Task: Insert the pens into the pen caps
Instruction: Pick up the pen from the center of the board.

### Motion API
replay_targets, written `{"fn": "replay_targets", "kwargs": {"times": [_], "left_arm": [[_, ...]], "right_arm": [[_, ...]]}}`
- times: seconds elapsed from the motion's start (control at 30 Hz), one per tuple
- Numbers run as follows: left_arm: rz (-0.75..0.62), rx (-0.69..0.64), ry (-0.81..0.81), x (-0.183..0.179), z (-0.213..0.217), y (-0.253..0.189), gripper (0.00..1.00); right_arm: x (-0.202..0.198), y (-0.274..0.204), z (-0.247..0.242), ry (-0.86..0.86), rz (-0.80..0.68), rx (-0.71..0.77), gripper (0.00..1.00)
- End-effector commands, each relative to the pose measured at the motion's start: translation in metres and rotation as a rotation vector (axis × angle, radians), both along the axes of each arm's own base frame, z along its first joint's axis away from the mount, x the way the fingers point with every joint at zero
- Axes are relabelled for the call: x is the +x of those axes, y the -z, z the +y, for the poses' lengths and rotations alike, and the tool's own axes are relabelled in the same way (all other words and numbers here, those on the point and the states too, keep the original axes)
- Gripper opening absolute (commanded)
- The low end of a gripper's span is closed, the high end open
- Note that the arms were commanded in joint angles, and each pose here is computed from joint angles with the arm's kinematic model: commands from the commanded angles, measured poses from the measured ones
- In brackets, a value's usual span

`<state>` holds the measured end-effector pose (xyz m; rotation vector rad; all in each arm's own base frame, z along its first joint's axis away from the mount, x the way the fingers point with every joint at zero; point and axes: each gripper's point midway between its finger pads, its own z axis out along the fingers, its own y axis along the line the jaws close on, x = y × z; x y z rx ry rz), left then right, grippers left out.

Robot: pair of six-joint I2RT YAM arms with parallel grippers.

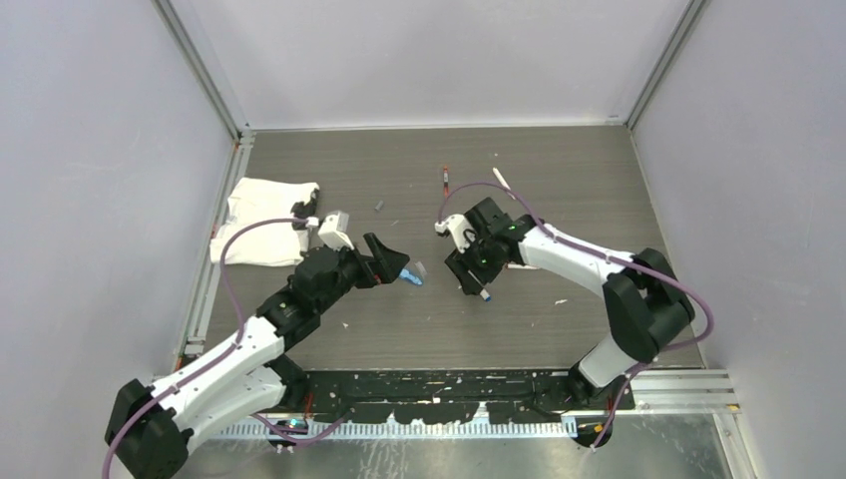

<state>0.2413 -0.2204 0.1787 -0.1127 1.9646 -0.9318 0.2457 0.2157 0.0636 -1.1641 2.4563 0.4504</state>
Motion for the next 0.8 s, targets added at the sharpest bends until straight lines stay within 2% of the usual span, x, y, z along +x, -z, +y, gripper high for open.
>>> {"fn": "replay_targets", "kwargs": {"times": [0.0, 0.47, 0.77], "left_arm": [[-0.021, 0.080, -0.122, 0.005, 0.029, -0.002, 0.93], [-0.021, 0.057, -0.129, 0.002, 0.031, -0.001, 0.88], [-0.020, 0.033, -0.100, -0.002, 0.026, -0.003, 0.85]], "right_arm": [[0.021, 0.000, 0.010, 0.084, -0.073, -0.067, 0.62], [0.025, 0.032, 0.002, 0.125, -0.041, -0.191, 0.43], [0.025, 0.045, -0.009, 0.121, -0.029, -0.271, 0.22]]}}
